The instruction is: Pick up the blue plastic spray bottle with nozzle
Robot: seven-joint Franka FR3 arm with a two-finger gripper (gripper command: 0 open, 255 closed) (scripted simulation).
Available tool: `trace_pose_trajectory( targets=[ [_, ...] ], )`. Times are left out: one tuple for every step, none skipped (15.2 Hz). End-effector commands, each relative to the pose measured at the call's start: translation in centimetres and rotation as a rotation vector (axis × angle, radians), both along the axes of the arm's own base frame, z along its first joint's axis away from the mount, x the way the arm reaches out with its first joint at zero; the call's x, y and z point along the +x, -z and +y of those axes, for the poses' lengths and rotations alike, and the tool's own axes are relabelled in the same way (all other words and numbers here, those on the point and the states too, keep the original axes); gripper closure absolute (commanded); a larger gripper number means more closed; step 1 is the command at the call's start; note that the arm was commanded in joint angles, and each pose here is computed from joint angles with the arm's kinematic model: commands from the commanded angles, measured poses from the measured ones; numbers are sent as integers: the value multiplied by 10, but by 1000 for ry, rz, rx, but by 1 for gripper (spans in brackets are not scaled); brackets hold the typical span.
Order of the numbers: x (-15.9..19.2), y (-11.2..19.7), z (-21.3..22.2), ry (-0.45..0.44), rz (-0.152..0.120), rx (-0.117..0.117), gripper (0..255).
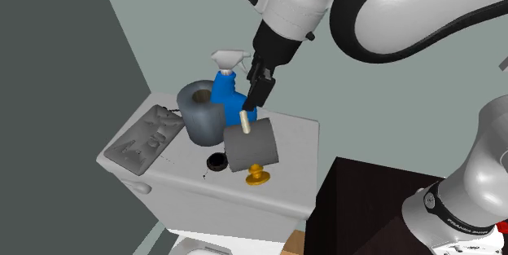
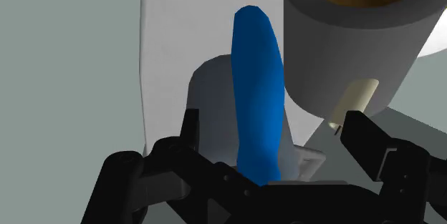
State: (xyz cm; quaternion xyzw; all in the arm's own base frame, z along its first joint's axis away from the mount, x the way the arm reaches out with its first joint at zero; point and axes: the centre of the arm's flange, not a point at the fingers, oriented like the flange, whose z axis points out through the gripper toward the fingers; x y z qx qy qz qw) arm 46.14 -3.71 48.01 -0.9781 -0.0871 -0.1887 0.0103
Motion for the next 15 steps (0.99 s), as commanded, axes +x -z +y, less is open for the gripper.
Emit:
trace_pose_trajectory(
  targets=[
    [10,12,-2,-7,-15,-3,0],
    [10,17,-2,-7,-15,-3,0],
    [10,22,-2,-7,-15,-3,0],
    [10,27,-2,-7,-15,-3,0],
    [10,33,-2,-7,-15,-3,0],
    [10,38,-2,-7,-15,-3,0],
    [10,43,-2,-7,-15,-3,0],
    [10,46,-2,-7,-15,-3,0],
    [10,46,-2,-7,-15,-3,0],
    [10,46,-2,-7,-15,-3,0],
    [14,40,-3,-7,-16,-3,255],
    [15,40,-5,-8,-16,-2,255],
    [19,36,-2,-7,-16,-2,255],
    [18,37,-4,-8,-16,-2,255],
    [18,37,-5,-8,-16,-2,255]
  ],
)
